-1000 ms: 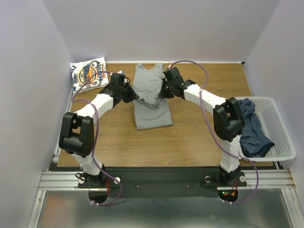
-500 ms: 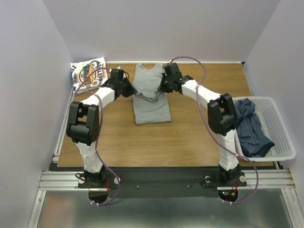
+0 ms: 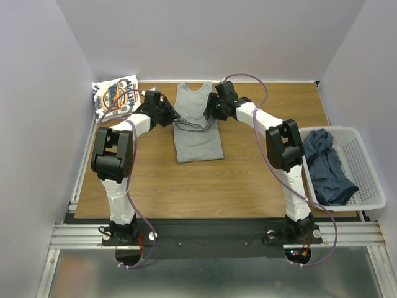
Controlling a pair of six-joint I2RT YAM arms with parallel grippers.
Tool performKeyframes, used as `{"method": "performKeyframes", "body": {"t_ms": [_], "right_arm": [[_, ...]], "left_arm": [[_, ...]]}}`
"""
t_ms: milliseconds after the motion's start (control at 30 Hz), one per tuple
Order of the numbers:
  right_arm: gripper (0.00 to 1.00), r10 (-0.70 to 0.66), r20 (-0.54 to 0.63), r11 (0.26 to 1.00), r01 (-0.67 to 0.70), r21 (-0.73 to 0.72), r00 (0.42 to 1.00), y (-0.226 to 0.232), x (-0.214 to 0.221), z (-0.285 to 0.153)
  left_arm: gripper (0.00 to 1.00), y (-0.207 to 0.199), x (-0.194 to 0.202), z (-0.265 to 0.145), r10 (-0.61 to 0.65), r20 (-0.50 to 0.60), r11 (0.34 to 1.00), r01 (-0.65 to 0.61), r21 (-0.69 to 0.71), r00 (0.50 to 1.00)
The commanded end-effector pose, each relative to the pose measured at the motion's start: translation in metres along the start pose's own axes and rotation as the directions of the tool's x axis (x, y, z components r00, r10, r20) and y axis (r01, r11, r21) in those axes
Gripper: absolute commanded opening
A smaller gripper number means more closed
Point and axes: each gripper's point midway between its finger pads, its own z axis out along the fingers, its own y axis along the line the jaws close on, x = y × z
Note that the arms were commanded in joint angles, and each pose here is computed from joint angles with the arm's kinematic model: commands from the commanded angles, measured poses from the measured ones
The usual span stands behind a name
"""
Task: Fold and stack the tank tops
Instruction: Fold the tank top
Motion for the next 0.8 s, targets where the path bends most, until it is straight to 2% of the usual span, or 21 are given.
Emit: {"method": "performKeyframes", "body": {"t_ms": [0,167,233,267,300,333,433,600,767], "right_arm": [[0.65,-0.017,0.112,0.997,0.025,-0.076,0.994,0.027,-0.045,-0.023],[0.68,-0.032,0.137,0.995,0.044,-0.090,0.990,0.033,-0.054,-0.044],[0.65,-0.037,0.113,0.996,0.046,-0.080,0.993,0.028,-0.041,-0.048],[0.60,-0.043,0.107,0.996,0.052,-0.079,0.993,0.028,-0.037,-0.050],[0.56,-0.060,0.116,0.995,0.068,-0.075,0.991,0.031,-0.035,-0.059],[0.44,-0.069,0.102,0.997,0.073,-0.037,0.992,0.020,-0.022,-0.057],[0.26,-0.092,0.072,0.995,0.095,-0.039,0.993,0.018,0.005,-0.065],[0.22,-0.119,0.049,0.991,0.122,-0.056,0.992,0.024,0.025,-0.063],[0.21,-0.128,0.018,0.989,0.129,-0.073,0.992,0.027,0.033,-0.052]], "left_arm": [[0.50,-0.026,-0.056,-0.031,-0.001,0.158,0.998,-0.010,0.067,0.987],[0.49,-0.025,-0.063,-0.045,-0.003,0.184,0.998,-0.009,0.067,0.983],[0.43,-0.028,-0.056,-0.052,-0.001,0.175,0.997,-0.014,0.081,0.985],[0.42,-0.029,-0.052,-0.054,0.006,0.164,0.996,-0.021,0.085,0.986],[0.36,-0.032,-0.045,-0.055,0.012,0.151,0.995,-0.027,0.093,0.988],[0.31,-0.033,-0.033,-0.057,0.024,0.130,0.995,-0.037,0.097,0.991],[0.16,-0.035,0.003,-0.057,0.038,0.066,0.994,-0.045,0.104,0.997],[0.01,-0.046,0.049,-0.043,0.077,-0.027,0.989,-0.073,0.131,0.997],[0.00,-0.052,0.066,-0.027,0.092,-0.073,0.986,-0.081,0.145,0.993]]}}
